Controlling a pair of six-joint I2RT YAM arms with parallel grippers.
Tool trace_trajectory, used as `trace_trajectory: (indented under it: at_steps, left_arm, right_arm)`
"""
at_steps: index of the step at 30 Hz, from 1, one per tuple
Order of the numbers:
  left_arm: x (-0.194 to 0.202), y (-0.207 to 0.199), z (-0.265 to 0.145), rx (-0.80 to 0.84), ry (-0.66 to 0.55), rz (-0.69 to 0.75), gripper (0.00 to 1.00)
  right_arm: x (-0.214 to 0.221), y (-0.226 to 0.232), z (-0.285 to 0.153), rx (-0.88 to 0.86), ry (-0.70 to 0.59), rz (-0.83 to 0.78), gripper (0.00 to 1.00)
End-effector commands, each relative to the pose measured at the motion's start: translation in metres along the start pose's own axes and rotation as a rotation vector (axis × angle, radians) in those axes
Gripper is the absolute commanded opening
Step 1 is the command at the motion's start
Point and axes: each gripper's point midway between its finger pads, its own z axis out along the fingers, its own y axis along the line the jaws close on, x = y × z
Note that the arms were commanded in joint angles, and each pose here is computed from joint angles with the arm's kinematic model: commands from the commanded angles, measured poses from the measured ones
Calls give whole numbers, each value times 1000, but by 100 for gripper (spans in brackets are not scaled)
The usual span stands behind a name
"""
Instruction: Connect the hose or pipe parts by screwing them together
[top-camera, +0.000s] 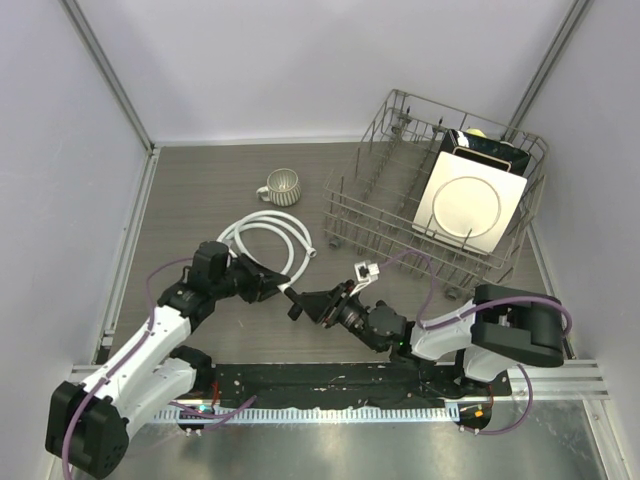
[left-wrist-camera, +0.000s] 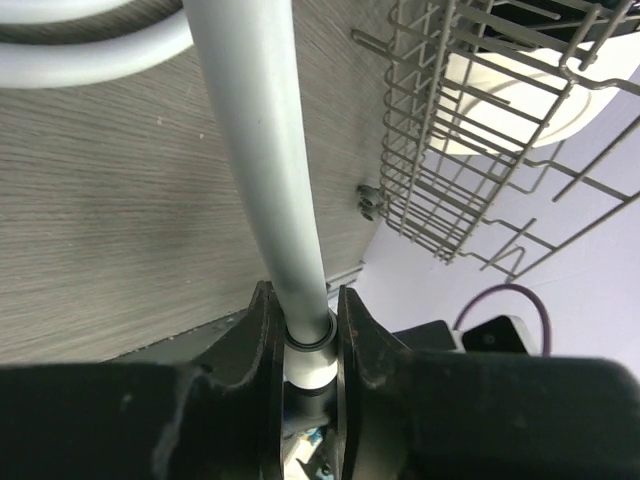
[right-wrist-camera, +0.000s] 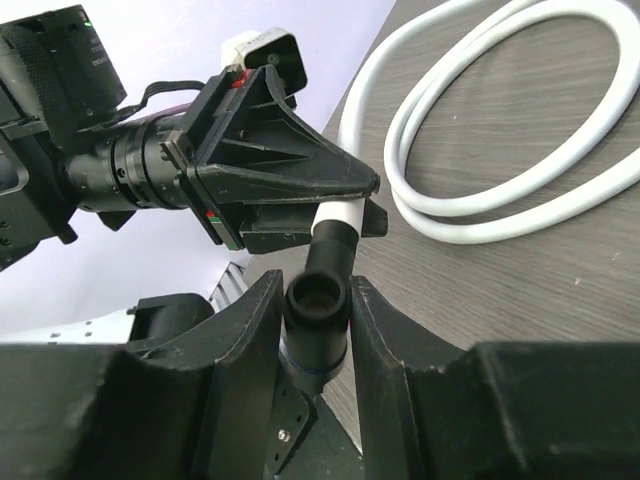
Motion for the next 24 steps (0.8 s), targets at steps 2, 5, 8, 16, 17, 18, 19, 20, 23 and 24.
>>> trace_trajectory:
  at_steps: [2,5,8,16,17,18,19,20,23,24]
  left_arm:
    - [-1,-15,-6,14,-6,61,0]
    - [0,-18,-9,4,-5,72,0]
    - [0,-20,-12,1,-6,80,0]
    - [2,-28,-19,-5,-4,95,0]
    - [2,-26,-20,-19,-2,95,0]
    - [2,-26,-20,-23,-2,96,0]
    - [2,-26,-21,-26,0,95,0]
    - [3,-25,-21,-30,3,92,0]
    - [6,-25,-20,-41,24,88,0]
    - [7,-25,-20,-44,31,87,0]
  right_arm:
    - [-53,41,-16,-135,-138,30,54]
    - [-45,30,-25,-77,-52,-58,69]
    - [-48,18,-36,-3,8,-193,75]
    - [-66,29,-40,-121,76,-987,75]
    - [-70,29,-37,-138,77,-1162,76]
    - [-72,40,-34,-174,64,-1236,76]
    - [-71,46,-32,-213,51,-1310,78]
    - [-61,51,-31,-265,61,-1414,78]
    - [-50,59,-28,-369,35,-1699,80]
    - [-45,59,-23,-392,46,-1796,80]
